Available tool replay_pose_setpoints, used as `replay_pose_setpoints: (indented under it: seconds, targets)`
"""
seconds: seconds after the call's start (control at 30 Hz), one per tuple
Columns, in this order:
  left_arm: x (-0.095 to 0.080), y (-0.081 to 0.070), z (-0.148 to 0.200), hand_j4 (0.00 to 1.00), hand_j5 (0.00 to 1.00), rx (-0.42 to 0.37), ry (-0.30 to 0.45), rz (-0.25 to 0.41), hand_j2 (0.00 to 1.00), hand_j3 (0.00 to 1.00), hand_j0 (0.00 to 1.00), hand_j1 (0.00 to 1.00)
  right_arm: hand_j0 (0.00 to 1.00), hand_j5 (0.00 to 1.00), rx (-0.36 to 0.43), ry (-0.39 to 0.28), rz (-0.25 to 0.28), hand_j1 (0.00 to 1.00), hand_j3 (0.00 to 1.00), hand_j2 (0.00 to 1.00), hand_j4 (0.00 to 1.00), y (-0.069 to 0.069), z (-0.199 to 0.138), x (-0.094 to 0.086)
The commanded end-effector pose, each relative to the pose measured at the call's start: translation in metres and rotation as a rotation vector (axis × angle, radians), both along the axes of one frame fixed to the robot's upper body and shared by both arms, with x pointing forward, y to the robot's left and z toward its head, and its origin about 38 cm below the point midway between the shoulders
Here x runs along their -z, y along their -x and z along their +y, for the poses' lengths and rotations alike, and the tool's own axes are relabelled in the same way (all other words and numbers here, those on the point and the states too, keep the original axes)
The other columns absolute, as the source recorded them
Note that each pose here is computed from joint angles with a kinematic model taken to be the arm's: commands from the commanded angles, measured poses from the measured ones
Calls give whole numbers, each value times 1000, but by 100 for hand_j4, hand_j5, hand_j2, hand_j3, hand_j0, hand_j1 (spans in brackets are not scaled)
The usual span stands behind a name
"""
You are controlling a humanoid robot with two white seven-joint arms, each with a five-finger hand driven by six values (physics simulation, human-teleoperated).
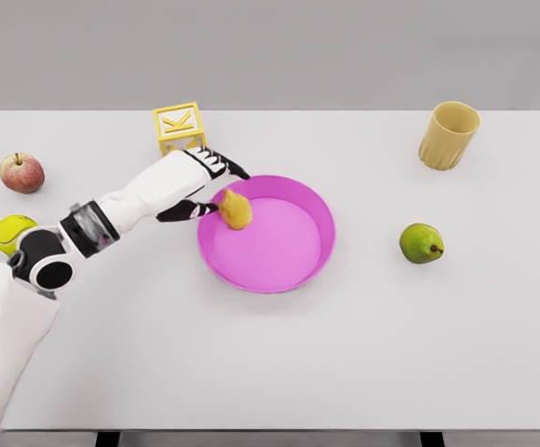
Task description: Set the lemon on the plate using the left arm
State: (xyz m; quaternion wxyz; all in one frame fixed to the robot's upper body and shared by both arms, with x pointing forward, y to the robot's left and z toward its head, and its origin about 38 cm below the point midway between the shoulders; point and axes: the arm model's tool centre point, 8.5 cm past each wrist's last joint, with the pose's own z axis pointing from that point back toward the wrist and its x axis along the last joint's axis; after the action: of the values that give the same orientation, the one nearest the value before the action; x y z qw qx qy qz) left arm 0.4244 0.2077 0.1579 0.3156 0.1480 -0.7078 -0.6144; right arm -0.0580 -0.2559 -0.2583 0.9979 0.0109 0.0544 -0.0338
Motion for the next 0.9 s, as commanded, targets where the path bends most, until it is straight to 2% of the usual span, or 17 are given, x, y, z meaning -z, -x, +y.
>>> replay_pose_setpoints:
  seconds: [0.0,0.1,0.17,0.23,0.33,0.43,0.53,0.6,0.7,0.87]
  targets:
    - [-6,1,-1,81,81,3,12,-15,81,81,81,81,100,100,0,0,-1,100,100,100,100,0,0,0]
    - [-12,4,-2,85,85,10,14,-33,85,85,85,85,100,100,0,-1,1,100,100,100,100,0,0,0]
    - [-18,3,3,100,100,2,15,-49,100,100,100,100,100,100,0,-1,1,100,100,100,100,0,0,0]
    - [-29,0,27,100,100,-39,28,-61,100,100,100,100,100,100,1,0,1,100,100,100,100,0,0,0]
    - [-36,7,79,100,100,-73,-7,-26,100,100,100,100,100,100,0,0,-1,100,100,100,100,0,0,0]
    - [-39,16,122,100,100,-110,-59,17,100,100,100,100,100,100,0,-1,2,100,100,100,100,1,0,0]
    - [-39,17,157,100,100,-168,-126,47,100,100,100,100,100,100,0,0,-1,100,100,100,100,0,0,0]
    - [-38,16,162,100,100,-179,-134,55,100,100,100,100,100,100,0,-1,1,100,100,100,100,0,0,0]
    - [-44,16,185,100,100,-228,-160,57,100,100,100,100,100,100,0,-1,1,100,100,100,100,0,0,0]
    - [-45,17,187,100,100,-230,-167,55,100,100,100,100,100,100,0,-1,1,100,100,100,100,0,0,0]
